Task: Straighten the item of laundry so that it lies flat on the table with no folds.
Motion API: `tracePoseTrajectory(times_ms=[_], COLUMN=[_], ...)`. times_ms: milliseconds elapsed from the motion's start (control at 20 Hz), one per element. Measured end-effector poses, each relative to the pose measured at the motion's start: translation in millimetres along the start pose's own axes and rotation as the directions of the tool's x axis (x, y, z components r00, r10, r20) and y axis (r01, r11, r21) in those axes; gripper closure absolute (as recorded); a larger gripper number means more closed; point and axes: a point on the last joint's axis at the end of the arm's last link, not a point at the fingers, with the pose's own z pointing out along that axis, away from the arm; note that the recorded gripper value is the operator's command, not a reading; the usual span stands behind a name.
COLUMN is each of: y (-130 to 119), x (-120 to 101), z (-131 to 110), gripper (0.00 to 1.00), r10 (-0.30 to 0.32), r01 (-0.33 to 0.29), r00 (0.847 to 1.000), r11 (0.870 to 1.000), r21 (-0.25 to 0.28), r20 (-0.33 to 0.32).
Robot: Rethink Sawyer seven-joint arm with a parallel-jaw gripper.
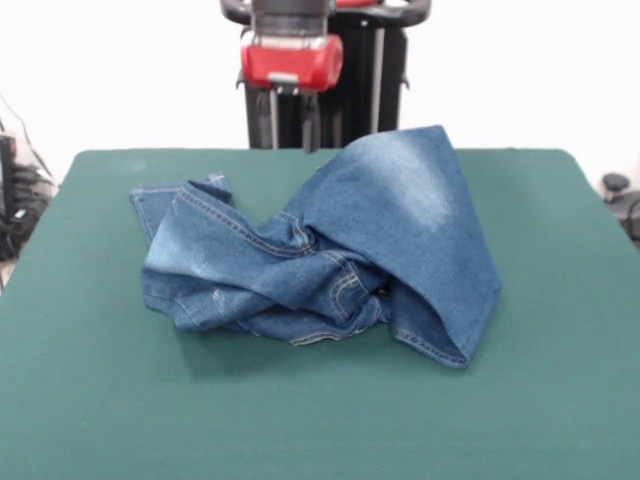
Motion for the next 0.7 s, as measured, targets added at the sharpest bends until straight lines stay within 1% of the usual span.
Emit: tracePoseTrajectory(times_ms=[50,150,200,250,400,450,500,550,600,650,700], y=[-2.6,-8.7,-11.8,-13.0,-15.1,-15.3,-13.9,-13.3,-12.0,-10.1,-9.4], x=[0.9,4.5,7.5,8.8,15.7,17.7,21.4,22.1,23.5,25.9,27.5], z=[5.8,22.2,32.5,36.8,56.8,63.3,77.6,79.9,84.7,93.3,98.3], gripper=[0.00,0.00,0.00,0.00,0.00,0.00,0.00,0.00,0.00,0.00,0.00], r10=[0.023,0.092,0.142,0.164,0.269,0.302,0.361,0.368,0.381,0.401,0.409], r01=[-0.023,-0.092,-0.140,-0.162,-0.264,-0.296,-0.350,-0.357,-0.369,-0.385,-0.392], r00=[1.000,0.995,0.989,0.986,0.962,0.952,0.930,0.928,0.922,0.913,0.909], r11=[1.000,0.996,0.989,0.986,0.961,0.950,0.927,0.924,0.918,0.908,0.904], r21=[-0.005,-0.021,-0.035,-0.042,-0.085,-0.100,-0.134,-0.139,-0.149,-0.164,-0.169], r20=[0.007,0.024,0.035,0.039,0.051,0.055,0.064,0.065,0.067,0.075,0.080])
